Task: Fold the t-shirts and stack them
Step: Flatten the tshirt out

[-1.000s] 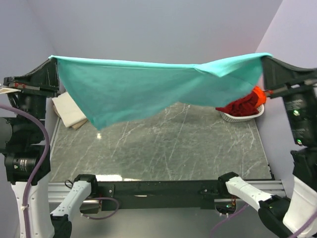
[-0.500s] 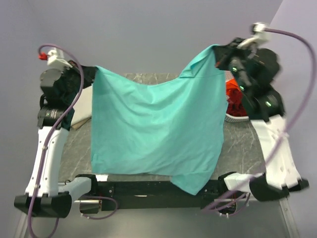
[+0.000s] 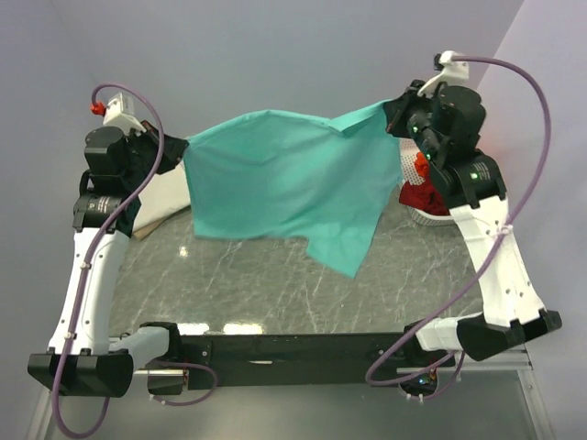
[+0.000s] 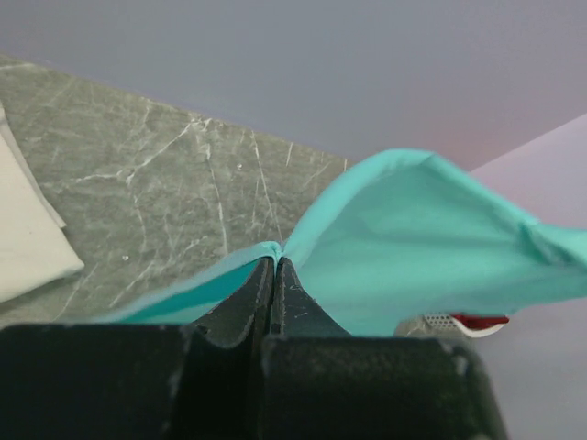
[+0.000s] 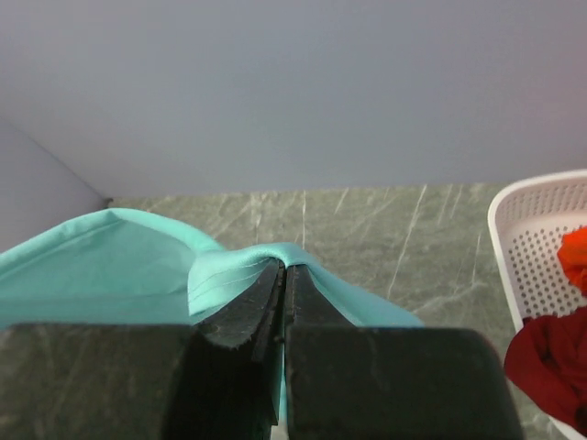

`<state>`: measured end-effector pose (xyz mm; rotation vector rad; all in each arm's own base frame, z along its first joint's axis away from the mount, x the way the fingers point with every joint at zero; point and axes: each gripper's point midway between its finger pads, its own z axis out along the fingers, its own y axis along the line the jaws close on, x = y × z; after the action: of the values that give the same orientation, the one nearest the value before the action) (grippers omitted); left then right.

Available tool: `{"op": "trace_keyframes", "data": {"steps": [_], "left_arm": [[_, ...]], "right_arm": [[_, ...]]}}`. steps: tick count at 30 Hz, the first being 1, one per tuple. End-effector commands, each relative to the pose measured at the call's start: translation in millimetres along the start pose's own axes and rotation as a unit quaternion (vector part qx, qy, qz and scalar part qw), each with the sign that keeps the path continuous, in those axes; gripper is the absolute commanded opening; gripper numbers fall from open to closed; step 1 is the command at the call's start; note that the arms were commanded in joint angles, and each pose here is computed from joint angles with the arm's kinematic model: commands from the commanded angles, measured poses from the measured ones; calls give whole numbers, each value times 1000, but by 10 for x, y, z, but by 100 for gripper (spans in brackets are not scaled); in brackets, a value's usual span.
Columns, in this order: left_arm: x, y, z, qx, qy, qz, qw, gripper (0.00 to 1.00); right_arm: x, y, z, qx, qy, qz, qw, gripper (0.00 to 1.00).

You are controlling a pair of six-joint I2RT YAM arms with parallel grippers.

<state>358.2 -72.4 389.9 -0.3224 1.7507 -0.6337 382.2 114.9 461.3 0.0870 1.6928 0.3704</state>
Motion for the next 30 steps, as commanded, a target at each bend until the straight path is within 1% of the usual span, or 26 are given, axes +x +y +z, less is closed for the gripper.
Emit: {"op": "trace_keyframes", "data": {"steps": [1, 3, 4, 6, 7, 12, 14, 15, 18, 20, 22, 24, 25, 28, 29, 30], "left_arm": [[-319, -293, -307, 40, -42, 41, 998, 0], [-338, -369, -407, 53, -41, 54, 996, 0], [-364, -401, -471, 57, -45, 58, 996, 0], [-381, -477, -584, 69, -45, 70, 994, 0], [-406, -525, -667, 75, -50, 75, 993, 0], [-575, -829, -1050, 113, -68, 100, 986, 0], [-598, -915, -1167, 123, -67, 103, 985, 0], [-672, -1016, -1267, 136, -76, 106, 982, 0], [-741, -1225, -1424, 172, -78, 101, 977, 0], [-757, -1342, -1442, 197, -70, 89, 974, 0], [-771, -1394, -1398, 209, -61, 82, 973, 0], [-712, -1374, -1287, 213, -41, 74, 973, 0], [-671, -1314, -1165, 206, -28, 67, 976, 0], [-482, -1106, -823, 190, 13, 45, 981, 0], [-341, -1013, -705, 188, 39, 32, 981, 0], [-321, -940, -608, 187, 43, 30, 981, 0]], "right_arm": [[-728, 49, -531, -7, -109, 5, 994, 0], [-851, 54, -685, -9, -130, 8, 991, 0], [-960, 59, -846, -11, -150, 11, 989, 0], [-1088, 59, -1030, -13, -174, 9, 985, 0], [-1196, 42, -1204, -11, -196, 11, 980, 0], [-1543, 5, -1782, -9, -265, 6, 964, 0], [-1698, -2, -2064, -11, -297, 8, 955, 0], [-1746, -25, -2150, -6, -308, 4, 951, 0], [-1882, -75, -2386, 5, -335, 5, 942, 0], [-1949, -97, -2483, 11, -348, 5, 937, 0], [-1977, -105, -2469, 15, -353, 5, 936, 0], [-1932, -111, -2339, 19, -345, 0, 938, 0], [-1908, -124, -2226, 26, -339, -2, 940, 0], [-1682, -202, -1719, 56, -296, -20, 953, 0], [-1539, -240, -1504, 66, -274, -31, 959, 0], [-1453, -268, -1353, 75, -261, -38, 962, 0]]}}
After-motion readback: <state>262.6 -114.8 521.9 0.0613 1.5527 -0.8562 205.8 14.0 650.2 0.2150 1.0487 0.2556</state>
